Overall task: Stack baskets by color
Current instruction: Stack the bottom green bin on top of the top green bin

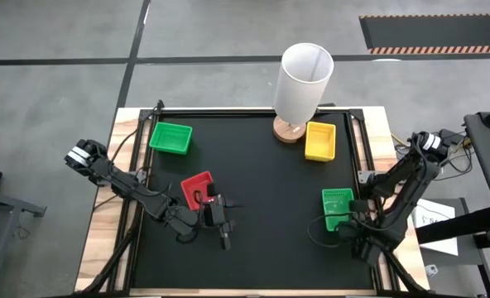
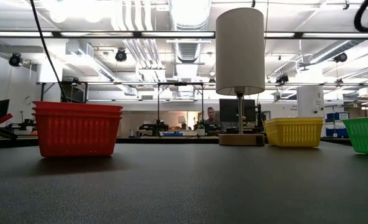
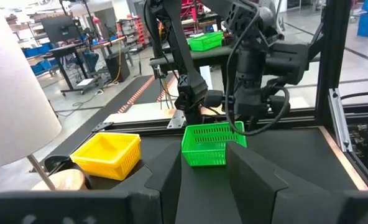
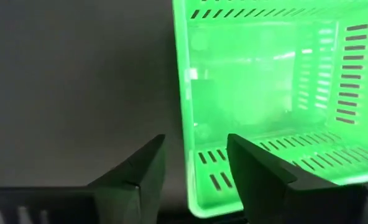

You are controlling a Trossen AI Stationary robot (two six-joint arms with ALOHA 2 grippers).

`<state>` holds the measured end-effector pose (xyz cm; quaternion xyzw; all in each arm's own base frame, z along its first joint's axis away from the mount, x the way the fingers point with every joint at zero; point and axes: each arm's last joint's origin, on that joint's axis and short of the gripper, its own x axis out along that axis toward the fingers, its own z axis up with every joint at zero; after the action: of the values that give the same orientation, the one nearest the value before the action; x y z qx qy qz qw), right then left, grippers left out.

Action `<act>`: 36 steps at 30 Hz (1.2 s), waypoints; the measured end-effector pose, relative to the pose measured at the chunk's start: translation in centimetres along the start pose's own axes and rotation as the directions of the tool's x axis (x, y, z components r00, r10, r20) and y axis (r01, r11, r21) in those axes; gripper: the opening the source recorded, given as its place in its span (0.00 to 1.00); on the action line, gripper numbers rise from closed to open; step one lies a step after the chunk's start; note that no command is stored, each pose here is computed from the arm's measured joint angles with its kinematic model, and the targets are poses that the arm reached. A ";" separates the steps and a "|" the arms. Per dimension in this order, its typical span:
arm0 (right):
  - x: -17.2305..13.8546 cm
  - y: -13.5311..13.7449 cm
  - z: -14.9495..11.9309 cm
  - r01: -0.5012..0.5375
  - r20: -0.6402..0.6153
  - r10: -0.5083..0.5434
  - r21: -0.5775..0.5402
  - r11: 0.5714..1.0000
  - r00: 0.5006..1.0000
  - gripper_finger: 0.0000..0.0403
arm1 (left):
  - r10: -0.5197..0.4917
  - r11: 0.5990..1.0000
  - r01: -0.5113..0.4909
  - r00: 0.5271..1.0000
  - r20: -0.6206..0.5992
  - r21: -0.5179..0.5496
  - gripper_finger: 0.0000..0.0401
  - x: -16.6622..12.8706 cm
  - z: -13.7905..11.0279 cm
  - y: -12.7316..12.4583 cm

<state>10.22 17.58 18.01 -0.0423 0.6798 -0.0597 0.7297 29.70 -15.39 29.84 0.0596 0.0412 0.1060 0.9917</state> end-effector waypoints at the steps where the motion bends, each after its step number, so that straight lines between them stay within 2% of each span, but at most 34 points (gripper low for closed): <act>1: 0.2 0.0 0.0 -0.001 0.001 0.001 -0.011 1.000 1.000 0.39 | 0.000 1.000 0.000 1.000 0.000 0.000 0.27 0.0 0.0 0.0; 8: 0.8 -0.1 -0.1 0.006 0.023 -0.005 -0.041 0.999 1.000 0.09 | 0.000 1.000 0.000 1.000 0.003 -0.005 0.27 0.0 0.1 0.0; 10: 0.8 0.0 0.0 -0.003 0.038 0.005 -0.055 0.998 0.999 0.04 | -0.001 1.000 0.001 1.000 0.007 -0.011 0.27 0.0 0.2 0.0; 14: 0.8 0.1 0.2 0.014 0.096 -0.009 -0.055 0.998 0.995 0.03 | -0.040 0.999 0.040 0.999 0.011 -0.027 0.27 0.1 0.2 -0.2; 23: 0.8 -0.4 1.8 0.060 0.237 -0.060 0.007 0.998 0.970 0.02 | -0.048 0.996 0.052 0.998 0.051 -0.071 0.27 0.9 0.7 -0.9; 29: 0.1 -0.9 4.9 0.010 0.299 -0.020 0.036 0.999 0.954 0.02 | -0.139 0.987 0.145 0.987 0.075 -0.075 0.27 0.9 1.9 -1.3; 32: -0.9 -1.3 6.6 0.010 0.344 -0.015 0.015 1.000 0.939 0.02 | -0.196 0.980 0.197 0.980 0.021 -0.034 0.27 0.9 2.2 -1.7; 36: -2.5 -1.9 9.4 0.013 0.439 -0.002 -0.021 1.000 0.898 0.02 | -0.207 0.978 0.206 0.978 -0.038 -0.017 0.30 0.9 3.0 -1.7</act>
<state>19.33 15.87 21.43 -0.0658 0.4983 -0.0435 0.8634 31.18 -17.16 32.50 0.0466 0.0660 0.0039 0.9967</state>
